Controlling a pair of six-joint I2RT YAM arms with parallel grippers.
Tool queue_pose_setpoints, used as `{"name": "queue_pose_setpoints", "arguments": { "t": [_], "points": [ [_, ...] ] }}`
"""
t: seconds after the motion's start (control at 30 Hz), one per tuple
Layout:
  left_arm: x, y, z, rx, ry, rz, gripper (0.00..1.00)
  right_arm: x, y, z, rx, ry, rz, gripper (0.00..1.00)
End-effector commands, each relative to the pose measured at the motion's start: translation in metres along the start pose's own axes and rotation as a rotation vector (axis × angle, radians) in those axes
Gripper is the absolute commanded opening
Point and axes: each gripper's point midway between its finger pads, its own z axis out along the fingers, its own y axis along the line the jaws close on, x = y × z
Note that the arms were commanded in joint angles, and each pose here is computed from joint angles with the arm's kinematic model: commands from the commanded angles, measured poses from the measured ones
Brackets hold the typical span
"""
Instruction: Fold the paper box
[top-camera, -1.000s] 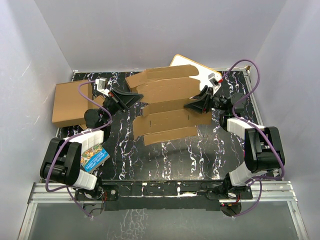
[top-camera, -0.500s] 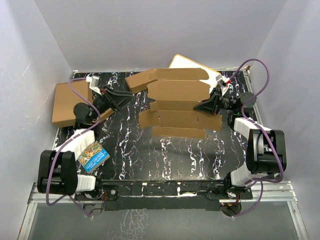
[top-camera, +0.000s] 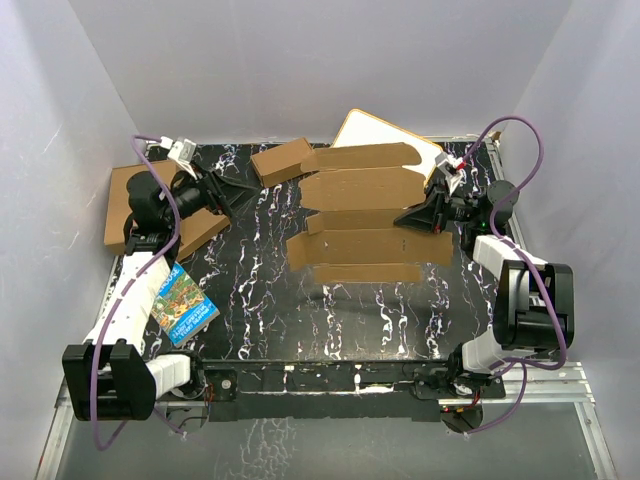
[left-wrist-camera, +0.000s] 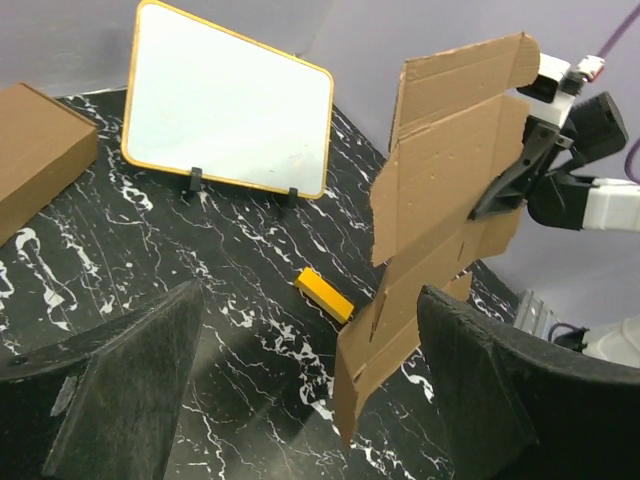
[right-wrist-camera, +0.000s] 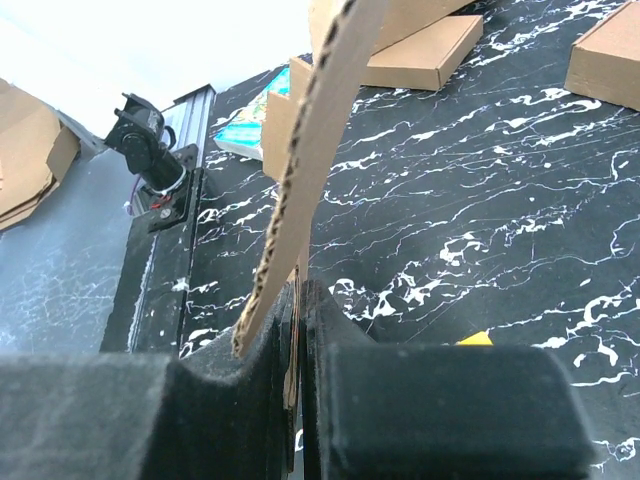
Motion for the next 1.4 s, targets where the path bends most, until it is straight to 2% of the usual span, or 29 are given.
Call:
{"name": "queue_pose_setpoints", "arguments": {
  "t": [0.0, 0.17, 0.2, 0.23, 0.27, 0.4, 0.53, 0.67, 1.0, 1.13, 1.37],
  "points": [
    [-0.029, -0.011, -0.001, -0.002, -0.081, 0.043, 0.85, -0.018, 0.009, -0.012, -0.007, 0.024, -0.123, 0.08],
    [-0.041, -0.023, 0.000, 0.061, -0.141, 0.045, 0.85, -0.028, -0.020, -0.022, 0.121, -0.037, -0.051, 0.08],
    [-0.042, -0.024, -0.001, 0.066, -0.150, 0.046, 0.85, -0.025, -0.035, -0.022, 0.198, -0.021, -0.030, 0.08],
    [-0.042, -0.023, -0.001, 0.063, -0.156, 0.040, 0.85, -0.021, -0.055, -0.022, 0.284, 0.071, -0.175, 0.08],
    [-0.042, -0.022, -0.001, 0.059, -0.161, 0.037, 0.85, -0.013, -0.059, -0.020, 0.317, 0.148, -0.169, 0.08],
    [-0.040, -0.018, 0.002, 0.044, -0.136, 0.027, 0.85, -0.007, -0.041, -0.010, 0.200, 0.135, -0.183, 0.08],
    [-0.038, -0.012, 0.002, 0.010, -0.075, 0.082, 0.88, 0.001, -0.034, -0.008, 0.195, 0.169, -0.267, 0.08],
    [-0.029, -0.005, 0.001, -0.014, -0.018, 0.114, 0.89, 0.007, -0.024, -0.008, 0.160, 0.183, -0.286, 0.08],
    [-0.013, -0.014, 0.001, 0.103, 0.001, 0.211, 0.88, 0.019, -0.010, -0.006, 0.112, 0.247, -0.377, 0.08],
    [0.001, -0.012, 0.004, 0.165, 0.007, 0.192, 0.87, 0.028, -0.002, -0.001, 0.069, 0.274, -0.419, 0.08],
    [0.029, -0.007, 0.018, 0.273, 0.100, 0.099, 0.91, 0.032, 0.006, 0.004, 0.033, 0.286, -0.457, 0.08]
  ]
}}
